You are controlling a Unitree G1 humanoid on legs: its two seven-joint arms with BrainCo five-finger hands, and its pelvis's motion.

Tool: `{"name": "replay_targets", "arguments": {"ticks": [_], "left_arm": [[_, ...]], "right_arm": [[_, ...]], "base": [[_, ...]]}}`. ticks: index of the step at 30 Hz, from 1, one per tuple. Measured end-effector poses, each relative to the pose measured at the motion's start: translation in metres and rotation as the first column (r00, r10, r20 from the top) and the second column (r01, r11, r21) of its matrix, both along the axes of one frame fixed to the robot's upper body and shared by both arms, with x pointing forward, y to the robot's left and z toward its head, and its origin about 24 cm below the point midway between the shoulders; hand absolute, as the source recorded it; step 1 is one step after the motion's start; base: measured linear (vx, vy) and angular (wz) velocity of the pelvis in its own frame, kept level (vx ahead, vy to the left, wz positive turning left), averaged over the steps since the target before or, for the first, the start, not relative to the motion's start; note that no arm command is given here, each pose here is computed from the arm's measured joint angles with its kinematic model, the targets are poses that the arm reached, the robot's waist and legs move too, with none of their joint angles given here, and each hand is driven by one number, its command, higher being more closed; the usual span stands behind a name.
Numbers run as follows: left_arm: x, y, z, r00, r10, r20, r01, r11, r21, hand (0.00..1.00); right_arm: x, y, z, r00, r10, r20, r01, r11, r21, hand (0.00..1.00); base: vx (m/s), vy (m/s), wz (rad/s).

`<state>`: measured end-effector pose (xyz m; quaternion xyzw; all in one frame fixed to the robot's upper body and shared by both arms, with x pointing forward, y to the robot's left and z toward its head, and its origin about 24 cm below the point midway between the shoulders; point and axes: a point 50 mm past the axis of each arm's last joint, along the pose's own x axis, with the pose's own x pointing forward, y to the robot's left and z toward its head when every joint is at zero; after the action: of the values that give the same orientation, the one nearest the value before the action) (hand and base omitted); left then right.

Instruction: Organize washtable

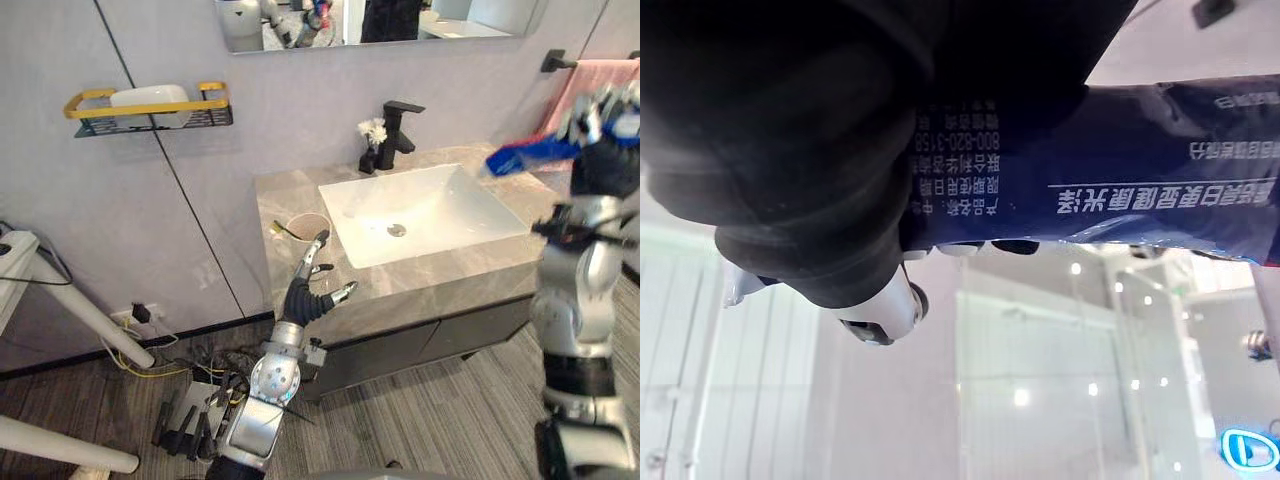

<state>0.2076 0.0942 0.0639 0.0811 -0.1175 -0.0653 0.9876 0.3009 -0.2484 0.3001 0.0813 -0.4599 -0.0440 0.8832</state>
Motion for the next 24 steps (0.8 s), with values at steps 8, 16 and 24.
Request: {"name": "replay_targets", "arguments": {"ticks": [8,16,24], "left_arm": [[-0.017,0.02,-0.023,0.993,0.067,-0.1,-0.063,0.997,0.04,0.0],[-0.033,0.036,-0.075,0.944,0.11,-0.312,-0.066,0.987,0.149,0.0],[-0.054,0.041,-0.126,0.839,0.117,-0.531,0.014,0.972,0.236,0.0]], "right_arm": [[0.019,0.023,0.003,0.991,0.112,-0.076,-0.116,0.992,-0.046,1.0],[0.007,0.018,0.009,0.981,0.183,-0.063,-0.188,0.978,-0.086,1.0],[-0.008,0.032,-0.012,0.942,0.322,-0.094,-0.331,0.938,-0.107,1.0]], "base": [[-0.02,-0.025,0.25],[-0.01,-0.008,0.23],[-0.05,-0.01,0.08]]}}
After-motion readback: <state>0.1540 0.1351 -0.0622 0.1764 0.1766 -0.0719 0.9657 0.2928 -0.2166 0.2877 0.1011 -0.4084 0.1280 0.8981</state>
